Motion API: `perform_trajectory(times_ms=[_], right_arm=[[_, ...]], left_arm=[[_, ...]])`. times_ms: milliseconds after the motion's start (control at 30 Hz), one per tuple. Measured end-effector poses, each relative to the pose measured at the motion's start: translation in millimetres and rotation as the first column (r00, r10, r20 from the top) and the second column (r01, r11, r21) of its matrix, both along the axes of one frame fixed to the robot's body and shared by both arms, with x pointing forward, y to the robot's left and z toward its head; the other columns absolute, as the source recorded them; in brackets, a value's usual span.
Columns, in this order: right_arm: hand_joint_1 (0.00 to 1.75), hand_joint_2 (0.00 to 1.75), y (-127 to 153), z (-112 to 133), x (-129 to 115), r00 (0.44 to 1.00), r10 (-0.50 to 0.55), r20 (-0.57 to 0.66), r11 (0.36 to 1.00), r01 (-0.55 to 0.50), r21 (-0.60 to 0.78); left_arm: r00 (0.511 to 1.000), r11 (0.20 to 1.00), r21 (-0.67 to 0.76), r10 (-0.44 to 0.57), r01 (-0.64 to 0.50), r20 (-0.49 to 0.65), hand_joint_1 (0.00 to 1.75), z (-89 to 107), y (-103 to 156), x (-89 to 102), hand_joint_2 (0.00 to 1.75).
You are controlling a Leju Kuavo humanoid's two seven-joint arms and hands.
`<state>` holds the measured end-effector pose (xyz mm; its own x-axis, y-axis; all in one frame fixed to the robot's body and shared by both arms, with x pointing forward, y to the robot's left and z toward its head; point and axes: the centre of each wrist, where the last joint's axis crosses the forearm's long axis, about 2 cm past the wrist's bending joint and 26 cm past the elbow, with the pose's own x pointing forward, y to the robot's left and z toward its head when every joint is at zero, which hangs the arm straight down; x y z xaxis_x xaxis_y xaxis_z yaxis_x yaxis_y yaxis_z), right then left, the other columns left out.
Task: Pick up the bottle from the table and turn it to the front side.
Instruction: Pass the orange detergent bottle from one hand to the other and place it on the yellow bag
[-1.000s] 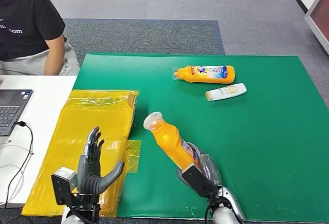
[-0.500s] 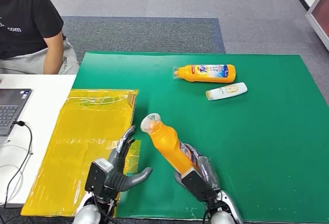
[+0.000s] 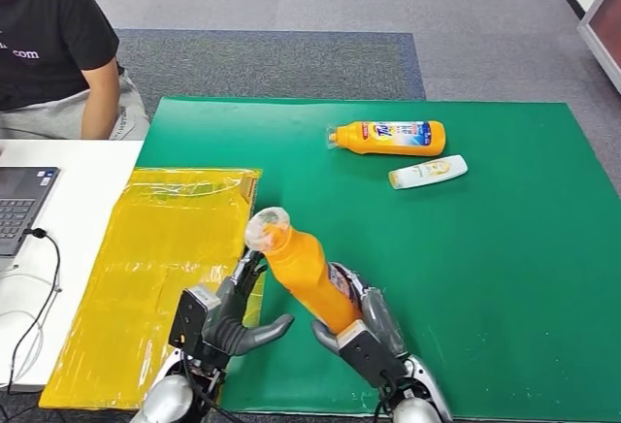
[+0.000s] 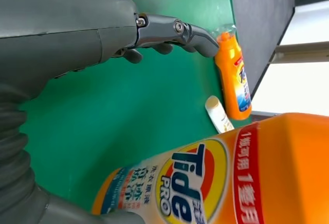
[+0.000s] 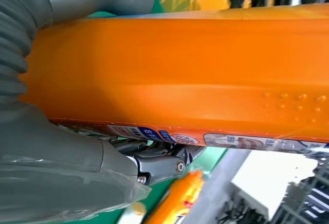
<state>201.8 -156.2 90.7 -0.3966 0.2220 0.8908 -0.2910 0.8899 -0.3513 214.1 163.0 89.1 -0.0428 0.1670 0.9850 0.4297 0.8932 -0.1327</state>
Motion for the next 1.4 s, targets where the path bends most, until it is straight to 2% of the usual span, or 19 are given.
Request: perform_trajectory(times_ms=[200, 333, 400, 600, 900, 1400], right_arm=[[1.72, 1.75, 6, 4, -3, 0.999, 0.03, 0.038, 0.999, -0.029, -0.024], [1.52, 1.75, 6, 4, -2, 0.998, 0.036, 0.049, 0.998, -0.033, -0.053], [1.53, 1.75, 4, 3, -1, 0.998, 0.033, 0.059, 0.997, -0.029, -0.07], [1.75, 1.75, 4, 1, -2, 0.996, 0.017, 0.088, 0.994, -0.007, -0.108], [1.75, 1.75, 6, -1, -3, 0.996, 0.031, 0.088, 0.992, -0.02, -0.122], [1.75, 1.75, 11, 3, 4, 0.992, 0.081, 0.1, 0.992, -0.071, -0.101]], left_arm=[[1.0, 1.0, 0.01, -0.018, 0.017, 0.019, 0.0, 1.8, -1, 6.6, 1.75], [0.999, 0.999, 0.028, -0.038, 0.037, 0.036, 0.0, 3.0, -2, 8.8, 1.75], [0.998, 0.998, 0.042, -0.05, 0.048, 0.049, 0.0, 3.6, -4, 9.2, 1.75], [0.991, 0.992, 0.101, -0.084, 0.073, 0.106, 0.0, 5.1, -6, 10.4, 1.75], [0.98, 0.984, 0.11, -0.152, 0.139, 0.125, 0.0, 7.7, -10, 11.0, 1.75], [0.969, 0.978, 0.13, -0.181, 0.161, 0.167, 0.0, 18.3, -11, 24.1, 1.75]])
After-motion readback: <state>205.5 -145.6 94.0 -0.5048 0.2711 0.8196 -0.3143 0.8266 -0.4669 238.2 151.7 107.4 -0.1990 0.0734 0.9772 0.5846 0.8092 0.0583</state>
